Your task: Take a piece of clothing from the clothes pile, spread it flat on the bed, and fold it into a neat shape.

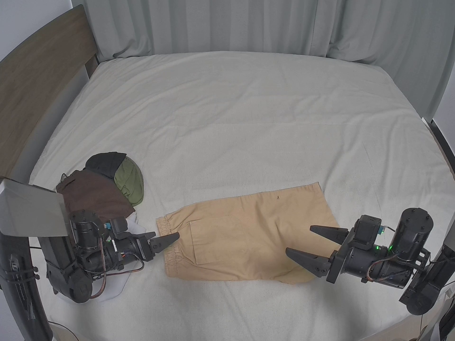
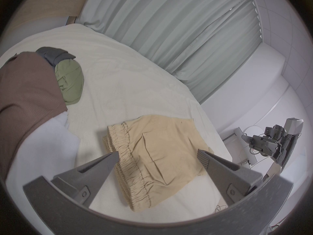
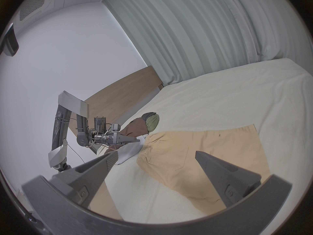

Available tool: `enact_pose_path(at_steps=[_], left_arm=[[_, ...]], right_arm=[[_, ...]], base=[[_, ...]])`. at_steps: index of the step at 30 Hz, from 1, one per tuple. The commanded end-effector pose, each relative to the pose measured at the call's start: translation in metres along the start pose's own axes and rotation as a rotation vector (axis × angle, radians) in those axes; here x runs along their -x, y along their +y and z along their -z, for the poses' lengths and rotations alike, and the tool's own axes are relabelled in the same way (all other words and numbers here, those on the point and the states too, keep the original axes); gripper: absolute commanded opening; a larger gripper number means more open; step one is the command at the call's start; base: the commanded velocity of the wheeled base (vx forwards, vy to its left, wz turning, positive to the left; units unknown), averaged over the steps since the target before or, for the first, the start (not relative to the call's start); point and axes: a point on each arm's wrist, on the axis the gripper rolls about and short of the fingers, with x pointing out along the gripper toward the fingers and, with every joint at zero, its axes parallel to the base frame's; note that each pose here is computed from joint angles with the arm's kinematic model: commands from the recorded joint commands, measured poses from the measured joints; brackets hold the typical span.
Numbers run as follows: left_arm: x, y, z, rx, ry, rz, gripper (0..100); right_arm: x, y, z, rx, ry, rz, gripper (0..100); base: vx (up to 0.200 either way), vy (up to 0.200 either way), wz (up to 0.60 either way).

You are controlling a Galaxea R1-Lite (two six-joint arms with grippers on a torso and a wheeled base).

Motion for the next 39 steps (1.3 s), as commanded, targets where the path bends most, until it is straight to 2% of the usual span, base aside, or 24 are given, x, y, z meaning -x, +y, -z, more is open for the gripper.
enact_pose_path(at_steps=[1, 8, 18, 25, 39], left_arm=[[-0.006, 0.011, 0.010, 0.023, 0.032, -0.019, 100], [-0.011, 0.027, 0.014, 0.046, 0.037, -0.052, 100], [-0.021, 0.038, 0.024, 0.064, 0.058, -0.067, 100], [-0.030, 0.042, 0.021, 0.187, 0.018, -0.100, 100], [-0.038, 0.050, 0.035, 0.211, 0.051, -0.118, 100]], right_arm=[[-0.001, 0.000, 0.001, -0.001, 0.006, -0.001, 100], [-0.001, 0.000, 0.003, -0.003, 0.013, 0.000, 100], [-0.003, -0.001, 0.006, -0.009, 0.026, 0.003, 100], [-0.005, -0.002, 0.009, -0.011, 0.039, 0.002, 100], [-0.007, -0.002, 0.011, -0.014, 0.047, -0.001, 100]], base=[[0.000, 0.000, 0.00], [0.000, 0.000, 0.00], [0.000, 0.000, 0.00], [0.000, 0.000, 0.00], [0.000, 0.000, 0.00]])
